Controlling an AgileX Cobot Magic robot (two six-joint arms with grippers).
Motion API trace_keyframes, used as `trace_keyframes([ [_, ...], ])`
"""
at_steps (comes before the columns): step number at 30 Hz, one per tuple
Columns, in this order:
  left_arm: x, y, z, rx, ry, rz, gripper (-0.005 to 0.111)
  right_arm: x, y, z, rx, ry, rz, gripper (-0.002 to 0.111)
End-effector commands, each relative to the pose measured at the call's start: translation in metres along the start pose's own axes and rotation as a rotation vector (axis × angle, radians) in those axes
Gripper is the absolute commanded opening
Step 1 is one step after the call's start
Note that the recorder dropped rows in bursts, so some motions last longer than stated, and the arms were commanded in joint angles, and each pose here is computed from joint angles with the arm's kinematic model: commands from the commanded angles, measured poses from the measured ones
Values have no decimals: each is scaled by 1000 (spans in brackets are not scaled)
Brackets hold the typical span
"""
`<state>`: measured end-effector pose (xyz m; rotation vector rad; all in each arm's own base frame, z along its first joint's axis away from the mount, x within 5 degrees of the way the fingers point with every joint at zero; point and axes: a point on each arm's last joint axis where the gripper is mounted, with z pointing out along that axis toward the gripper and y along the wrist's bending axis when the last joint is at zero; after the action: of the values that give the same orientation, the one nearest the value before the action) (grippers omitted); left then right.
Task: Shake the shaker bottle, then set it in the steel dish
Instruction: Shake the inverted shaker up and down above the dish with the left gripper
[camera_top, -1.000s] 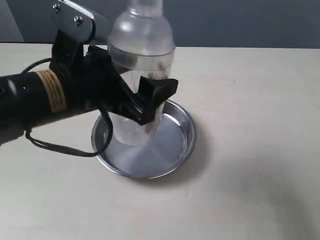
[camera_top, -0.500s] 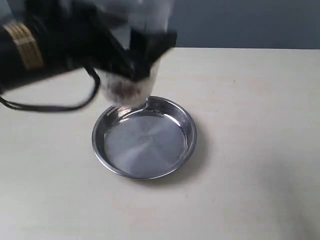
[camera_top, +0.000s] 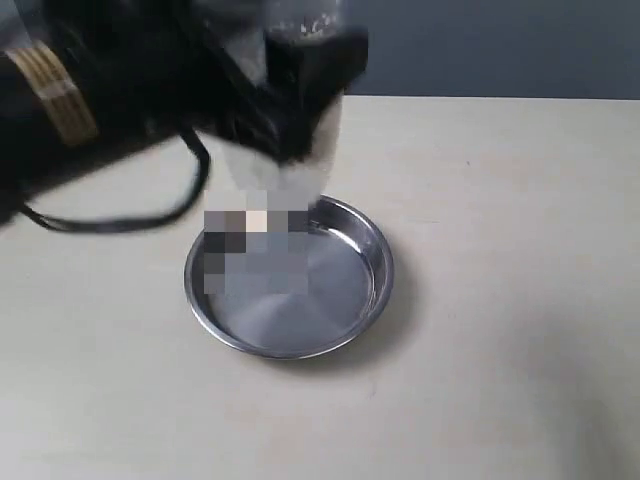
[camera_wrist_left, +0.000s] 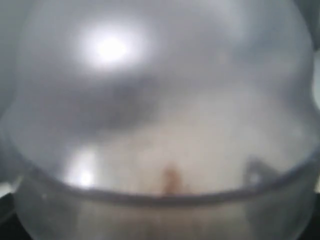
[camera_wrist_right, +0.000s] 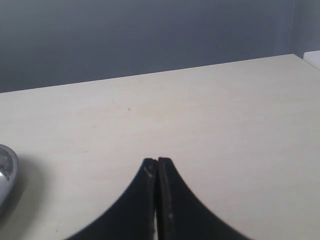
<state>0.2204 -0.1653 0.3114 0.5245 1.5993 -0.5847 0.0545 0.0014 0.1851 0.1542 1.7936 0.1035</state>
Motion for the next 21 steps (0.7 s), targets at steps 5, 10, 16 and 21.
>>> trace_keyframes([
  [5, -29, -7, -18, 24, -104, 5, 0, -1, 0, 0, 4, -15, -3, -1],
  [10, 52, 6, 11, -20, 147, -72, 0, -1, 0, 0, 4, -15, -3, -1],
  [16, -16, -1, -9, 9, -49, 1, 0, -1, 0, 0, 4, -15, -5, -1],
  [21, 48, 5, 10, -16, 154, -64, 0, -1, 0, 0, 4, -15, -3, -1],
])
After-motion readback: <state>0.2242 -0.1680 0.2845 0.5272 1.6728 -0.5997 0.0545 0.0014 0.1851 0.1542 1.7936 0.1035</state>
